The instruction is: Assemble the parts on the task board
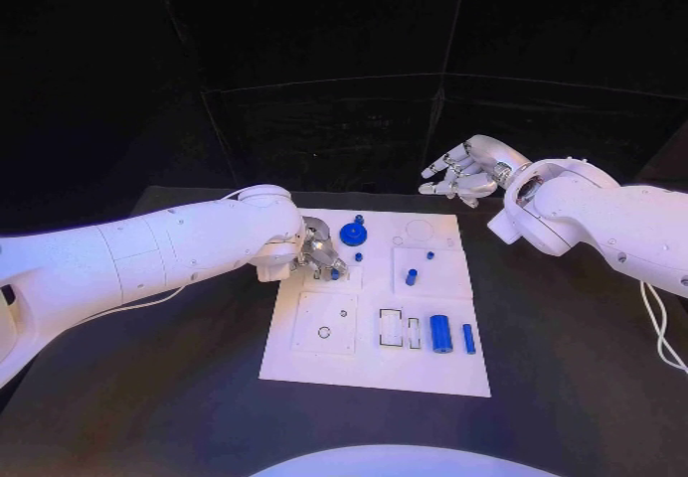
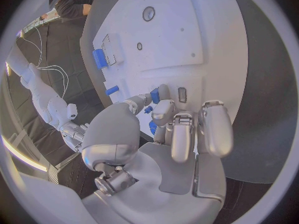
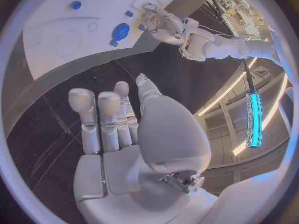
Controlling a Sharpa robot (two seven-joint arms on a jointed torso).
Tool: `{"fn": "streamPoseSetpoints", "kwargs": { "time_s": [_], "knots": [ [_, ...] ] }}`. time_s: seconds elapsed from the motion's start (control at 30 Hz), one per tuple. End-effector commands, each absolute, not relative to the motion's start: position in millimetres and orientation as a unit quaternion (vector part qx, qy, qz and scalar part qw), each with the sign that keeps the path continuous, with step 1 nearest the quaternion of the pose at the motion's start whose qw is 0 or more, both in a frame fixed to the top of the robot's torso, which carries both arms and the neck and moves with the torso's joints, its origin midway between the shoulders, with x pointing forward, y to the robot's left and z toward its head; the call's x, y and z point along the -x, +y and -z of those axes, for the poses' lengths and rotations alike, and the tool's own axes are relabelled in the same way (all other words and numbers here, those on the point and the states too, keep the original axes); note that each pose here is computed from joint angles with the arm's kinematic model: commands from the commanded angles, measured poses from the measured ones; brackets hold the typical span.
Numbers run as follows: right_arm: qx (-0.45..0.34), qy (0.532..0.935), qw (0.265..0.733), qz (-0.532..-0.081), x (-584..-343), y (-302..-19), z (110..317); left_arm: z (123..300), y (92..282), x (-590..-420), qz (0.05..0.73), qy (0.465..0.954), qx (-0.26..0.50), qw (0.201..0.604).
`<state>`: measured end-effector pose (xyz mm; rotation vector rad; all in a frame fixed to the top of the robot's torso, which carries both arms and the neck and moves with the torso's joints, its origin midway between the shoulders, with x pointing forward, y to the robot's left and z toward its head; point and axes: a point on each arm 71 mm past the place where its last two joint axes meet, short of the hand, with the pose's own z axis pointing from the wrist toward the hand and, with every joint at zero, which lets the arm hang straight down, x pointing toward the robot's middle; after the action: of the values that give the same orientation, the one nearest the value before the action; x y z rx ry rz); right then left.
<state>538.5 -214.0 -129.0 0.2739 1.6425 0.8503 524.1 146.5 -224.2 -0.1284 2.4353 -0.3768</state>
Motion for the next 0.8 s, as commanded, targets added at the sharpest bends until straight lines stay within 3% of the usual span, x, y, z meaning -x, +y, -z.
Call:
{"fn": "streamPoseSetpoints", "kwargs": {
  "time_s": [0.03, 0.8],
  "knots": [
    [-0.112, 0.705, 0.594, -0.37, -539, -212, 127, 223.6, 144.8, -523.7, 0.147, 0.932, 0.044, 0.327],
    [-0.114, 0.703, 0.597, -0.369, -539, -214, 127, 213.6, 153.8, -523.3, 0.151, 0.927, 0.052, 0.341]
  ]
}}
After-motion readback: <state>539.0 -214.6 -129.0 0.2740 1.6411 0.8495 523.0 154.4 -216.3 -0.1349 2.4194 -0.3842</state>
